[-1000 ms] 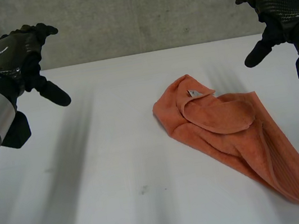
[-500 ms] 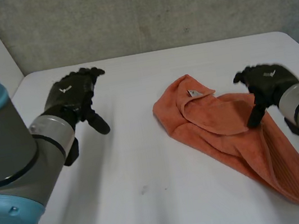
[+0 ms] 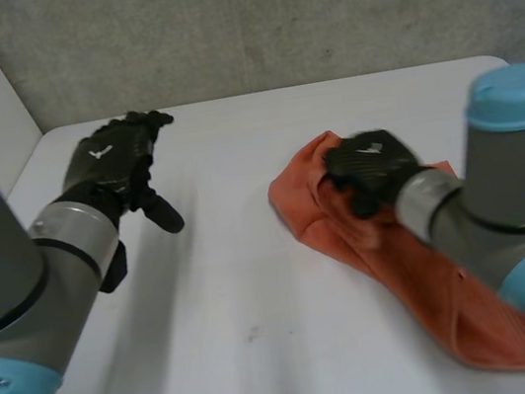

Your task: Fold the laundry

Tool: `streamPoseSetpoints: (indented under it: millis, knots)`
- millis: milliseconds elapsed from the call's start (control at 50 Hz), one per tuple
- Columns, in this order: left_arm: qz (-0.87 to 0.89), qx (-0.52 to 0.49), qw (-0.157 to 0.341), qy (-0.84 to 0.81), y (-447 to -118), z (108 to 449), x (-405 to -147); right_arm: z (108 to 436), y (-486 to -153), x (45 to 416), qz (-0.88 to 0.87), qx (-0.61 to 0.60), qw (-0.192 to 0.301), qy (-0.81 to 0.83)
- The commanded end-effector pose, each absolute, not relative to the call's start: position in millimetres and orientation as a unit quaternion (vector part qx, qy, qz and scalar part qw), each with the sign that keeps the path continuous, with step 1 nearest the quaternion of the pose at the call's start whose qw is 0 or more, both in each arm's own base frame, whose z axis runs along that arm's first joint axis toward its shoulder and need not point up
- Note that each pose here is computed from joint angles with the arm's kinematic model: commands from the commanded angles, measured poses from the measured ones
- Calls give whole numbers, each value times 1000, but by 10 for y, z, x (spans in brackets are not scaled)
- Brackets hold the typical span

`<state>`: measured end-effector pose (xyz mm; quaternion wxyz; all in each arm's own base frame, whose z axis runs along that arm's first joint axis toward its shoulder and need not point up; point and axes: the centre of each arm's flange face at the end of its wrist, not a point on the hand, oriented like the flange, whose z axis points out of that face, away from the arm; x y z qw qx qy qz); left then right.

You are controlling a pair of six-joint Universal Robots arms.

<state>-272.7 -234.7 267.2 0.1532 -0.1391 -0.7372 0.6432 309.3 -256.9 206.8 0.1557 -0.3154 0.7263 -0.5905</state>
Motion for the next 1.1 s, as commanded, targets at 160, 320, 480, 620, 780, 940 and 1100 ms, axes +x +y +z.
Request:
streamPoseSetpoints:
  millis: [160,320,480,620,780,940,1100]
  knots:
    - [686,-59,104,-718,-2268,2979,-2060,1957,-1804,4307,-566,-359,323,668]
    - [676,-52,93,-730,-2213,2867,-1965,1929,-1778,4298,-538,-365,301,698]
    - [642,-70,90,-758,-2172,2618,-1999,2502,-2025,3737,-587,-300,243,711]
    - [584,-123,115,-794,-2043,2249,-2263,2424,-2137,3298,-574,-275,199,745]
    - [527,-169,116,-824,-1890,1878,-2414,2144,-2086,2812,-543,-309,113,773]
    - [506,-212,85,-832,-1961,1568,-2476,2013,-2074,2425,-518,-309,90,793]
    - [519,-188,69,-831,-2246,1388,-2438,1926,-1967,2189,-500,-299,100,807]
